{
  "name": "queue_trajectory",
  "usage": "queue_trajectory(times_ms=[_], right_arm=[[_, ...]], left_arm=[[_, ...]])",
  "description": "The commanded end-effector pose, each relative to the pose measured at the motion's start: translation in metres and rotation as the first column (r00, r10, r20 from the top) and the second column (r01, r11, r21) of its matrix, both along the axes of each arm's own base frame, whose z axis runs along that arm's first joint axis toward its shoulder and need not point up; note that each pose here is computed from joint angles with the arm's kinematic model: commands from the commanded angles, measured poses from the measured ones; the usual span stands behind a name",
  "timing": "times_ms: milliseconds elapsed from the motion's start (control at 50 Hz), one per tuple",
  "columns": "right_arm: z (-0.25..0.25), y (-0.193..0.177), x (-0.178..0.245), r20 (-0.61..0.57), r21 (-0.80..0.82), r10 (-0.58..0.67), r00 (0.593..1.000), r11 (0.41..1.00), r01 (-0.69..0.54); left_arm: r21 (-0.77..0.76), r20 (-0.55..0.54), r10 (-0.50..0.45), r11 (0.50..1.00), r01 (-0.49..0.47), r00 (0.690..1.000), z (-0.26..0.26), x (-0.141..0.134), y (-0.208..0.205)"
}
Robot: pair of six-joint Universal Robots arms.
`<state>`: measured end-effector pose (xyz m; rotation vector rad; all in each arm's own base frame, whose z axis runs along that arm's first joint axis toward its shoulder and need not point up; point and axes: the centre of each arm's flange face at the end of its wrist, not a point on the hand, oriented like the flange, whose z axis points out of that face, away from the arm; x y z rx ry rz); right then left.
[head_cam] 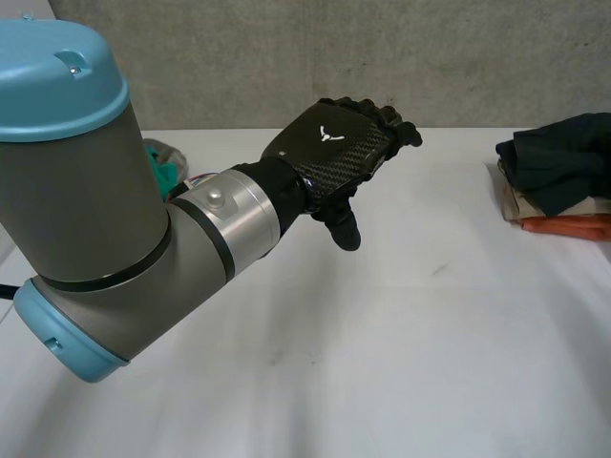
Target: Fold the laundry.
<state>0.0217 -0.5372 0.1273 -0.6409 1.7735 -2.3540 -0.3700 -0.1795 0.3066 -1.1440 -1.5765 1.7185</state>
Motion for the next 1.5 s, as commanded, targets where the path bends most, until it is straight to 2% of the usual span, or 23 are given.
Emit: queue_trajectory(times_ms=[20, 200, 300, 360, 440, 500, 580, 600, 660, 720, 740, 800, 820, 880, 900, 960, 1000, 1060, 1120, 1180, 1340, 1460, 1500], right_arm=[[0.020, 0.001, -0.017, -0.015, -0.035, -0.034, 0.999, 0.999, 0.033], [0.080, 0.030, -0.045, 0.032, 0.014, -0.262, 0.964, 0.965, 0.262], [0.110, 0.055, -0.050, -0.056, 0.031, -0.329, 0.943, 0.943, 0.331], [0.136, 0.070, -0.047, -0.146, 0.010, -0.387, 0.911, 0.920, 0.392], [0.187, 0.090, -0.048, -0.240, -0.124, -0.547, 0.802, 0.836, 0.534], [0.203, 0.095, -0.038, -0.247, -0.188, -0.588, 0.770, 0.809, 0.557], [0.231, 0.112, 0.039, -0.206, -0.289, -0.474, 0.856, 0.865, 0.409], [0.232, 0.125, 0.070, -0.203, -0.301, -0.398, 0.895, 0.895, 0.330], [0.217, 0.151, 0.120, -0.236, -0.300, -0.228, 0.944, 0.942, 0.153], [0.198, 0.175, 0.148, -0.279, -0.272, -0.099, 0.955, 0.962, 0.021], [0.188, 0.192, 0.163, -0.297, -0.256, -0.032, 0.954, 0.966, -0.048], [0.160, 0.224, 0.185, -0.329, -0.185, 0.082, 0.941, 0.971, -0.149], [0.153, 0.230, 0.187, -0.335, -0.164, 0.096, 0.937, 0.974, -0.158], [0.125, 0.249, 0.196, -0.361, -0.084, 0.139, 0.922, 0.980, -0.181], [0.118, 0.253, 0.197, -0.369, -0.067, 0.147, 0.918, 0.981, -0.184], [0.101, 0.268, 0.205, -0.399, -0.023, 0.175, 0.900, 0.980, -0.200], [0.095, 0.273, 0.208, -0.413, -0.010, 0.183, 0.892, 0.979, -0.205], [0.083, 0.275, 0.206, -0.432, 0.023, 0.169, 0.886, 0.984, -0.176], [0.069, 0.277, 0.205, -0.435, 0.071, 0.173, 0.884, 0.985, -0.157], [0.057, 0.279, 0.204, -0.434, 0.113, 0.188, 0.881, 0.982, -0.154], [0.044, 0.288, 0.203, -0.433, 0.164, 0.214, 0.876, 0.974, -0.157], [0.036, 0.284, 0.202, -0.438, 0.183, 0.213, 0.873, 0.972, -0.145], [0.037, 0.282, 0.201, -0.439, 0.175, 0.204, 0.875, 0.975, -0.140]], left_arm=[[-0.002, -0.002, -0.003, 1.000, 0.003, 1.000, 0.001, 0.000, 0.001], [-0.009, -0.008, -0.004, 1.000, 0.004, 1.000, 0.004, 0.000, 0.003], [-0.010, -0.009, -0.015, 1.000, 0.015, 1.000, 0.005, -0.001, 0.007], [-0.013, -0.012, -0.023, 1.000, 0.023, 1.000, 0.006, -0.002, 0.010], [-0.027, -0.024, -0.023, 0.999, 0.022, 0.999, 0.013, -0.001, 0.012], [-0.048, -0.044, -0.024, 0.999, 0.022, 0.999, 0.023, 0.001, 0.015], [-0.085, -0.093, -0.016, 0.996, 0.008, 0.996, 0.039, 0.005, 0.016], [-0.099, -0.119, -0.004, 0.995, -0.008, 0.993, 0.046, 0.008, 0.015], [-0.114, -0.163, 0.042, 0.992, -0.061, 0.986, 0.058, 0.014, 0.010], [-0.131, -0.208, 0.200, 0.964, -0.230, 0.958, 0.071, 0.036, -0.015], [-0.138, -0.221, 0.331, 0.920, -0.366, 0.917, 0.075, 0.057, -0.041], [-0.142, -0.211, 0.449, 0.865, -0.482, 0.868, 0.073, 0.081, -0.071], [-0.151, -0.184, 0.534, 0.814, -0.561, 0.825, 0.066, 0.104, -0.098], [-0.168, -0.095, 0.645, 0.741, -0.651, 0.759, 0.043, 0.138, -0.137], [-0.182, -0.009, 0.694, 0.707, -0.684, 0.720, 0.018, 0.155, -0.160], [-0.236, 0.142, 0.743, 0.667, -0.707, 0.654, -0.028, 0.182, -0.200], [-0.267, 0.201, 0.739, 0.673, -0.690, 0.643, -0.049, 0.188, -0.215], [-0.301, 0.279, 0.693, 0.720, -0.625, 0.665, -0.093, 0.189, -0.242], [-0.313, 0.279, 0.661, 0.749, -0.585, 0.697, -0.123, 0.196, -0.266], [-0.336, 0.247, 0.662, 0.744, -0.578, 0.708, -0.143, 0.207, -0.288], [-0.377, 0.192, 0.669, 0.726, -0.575, 0.718, -0.189, 0.206, -0.318], [-0.412, 0.145, 0.690, 0.694, -0.590, 0.709, -0.178, 0.198, -0.319], [-0.435, 0.078, 0.693, 0.671, -0.601, 0.717, -0.135, 0.185, -0.309]])
